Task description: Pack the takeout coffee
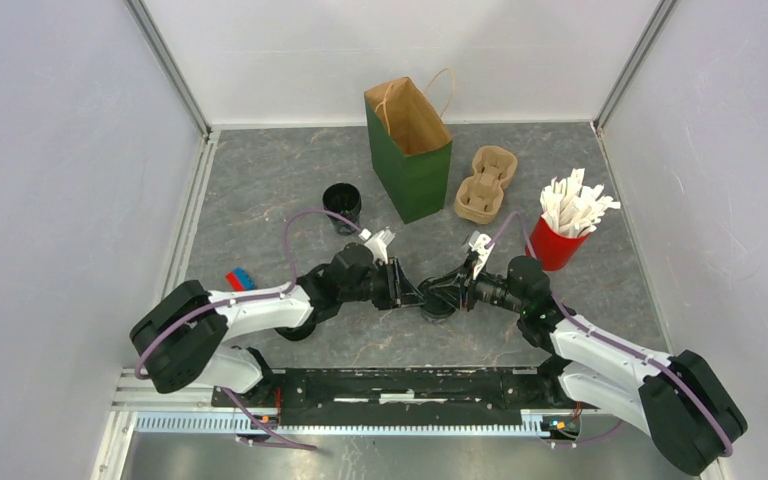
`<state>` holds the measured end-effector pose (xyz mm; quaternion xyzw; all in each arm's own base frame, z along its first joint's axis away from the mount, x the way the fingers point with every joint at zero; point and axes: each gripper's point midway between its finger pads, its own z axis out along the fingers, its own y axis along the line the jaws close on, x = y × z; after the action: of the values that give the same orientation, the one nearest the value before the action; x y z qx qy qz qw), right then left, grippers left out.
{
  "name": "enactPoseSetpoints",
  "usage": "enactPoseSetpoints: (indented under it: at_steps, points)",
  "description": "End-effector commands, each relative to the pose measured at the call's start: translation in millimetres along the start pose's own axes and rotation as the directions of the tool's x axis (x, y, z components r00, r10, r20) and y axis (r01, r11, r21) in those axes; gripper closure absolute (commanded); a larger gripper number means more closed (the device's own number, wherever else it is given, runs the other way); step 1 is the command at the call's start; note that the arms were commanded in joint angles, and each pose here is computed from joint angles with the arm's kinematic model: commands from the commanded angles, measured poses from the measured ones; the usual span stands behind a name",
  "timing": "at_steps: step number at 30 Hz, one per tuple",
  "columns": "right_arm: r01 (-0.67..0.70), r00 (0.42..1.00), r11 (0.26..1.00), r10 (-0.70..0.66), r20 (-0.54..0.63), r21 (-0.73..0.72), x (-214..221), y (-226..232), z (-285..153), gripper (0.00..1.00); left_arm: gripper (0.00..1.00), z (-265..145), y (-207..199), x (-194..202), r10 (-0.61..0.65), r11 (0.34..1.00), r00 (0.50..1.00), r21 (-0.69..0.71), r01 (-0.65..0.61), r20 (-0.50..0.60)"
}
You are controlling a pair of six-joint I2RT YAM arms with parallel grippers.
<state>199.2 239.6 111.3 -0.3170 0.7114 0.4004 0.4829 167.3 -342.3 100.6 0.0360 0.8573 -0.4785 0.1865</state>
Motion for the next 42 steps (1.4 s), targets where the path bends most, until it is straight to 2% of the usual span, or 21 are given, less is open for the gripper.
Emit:
enactPoseSetpoints:
  at_steps: [1, 7, 12, 16, 19, 27, 42]
  points:
    - [-0.089, 0.973, 0.995, 0.096, -0.209, 0.043, 71, -3, -17, 0.70, 0.65, 1, 37, 45, -0.090, 0.989, 0.990, -0.127, 0.076, -0.106]
    - [-0.087, 0.968, 0.996, 0.092, -0.233, 0.033, 83, -1, -22, 0.70, 0.56, -7, 22, 34, -0.078, 0.995, 0.994, -0.074, 0.073, -0.072]
    - [-0.096, 0.964, 0.995, 0.096, -0.247, 0.013, 90, 3, -24, 0.70, 0.48, -25, 11, 10, -0.042, 0.998, 0.999, -0.053, 0.041, -0.008]
    - [-0.110, 0.962, 0.994, 0.106, -0.250, -0.002, 92, 6, -24, 0.69, 0.44, -39, 5, -12, -0.015, 1.000, 0.999, -0.027, 0.016, 0.050]
    - [-0.112, 0.964, 0.994, 0.106, -0.245, -0.010, 91, 7, -23, 0.69, 0.42, -41, -1, -17, 0.016, 1.000, 0.999, 0.010, -0.016, 0.048]
    - [-0.107, 0.969, 0.994, 0.098, -0.225, -0.027, 84, 11, -23, 0.69, 0.39, -33, -19, -20, 0.058, 0.992, 0.998, 0.111, -0.060, 0.021]
    - [-0.119, 0.967, 0.992, 0.106, -0.233, -0.045, 95, 19, -27, 0.68, 0.42, -7, -12, -19, 0.059, 0.988, 0.998, 0.144, -0.056, -0.014]
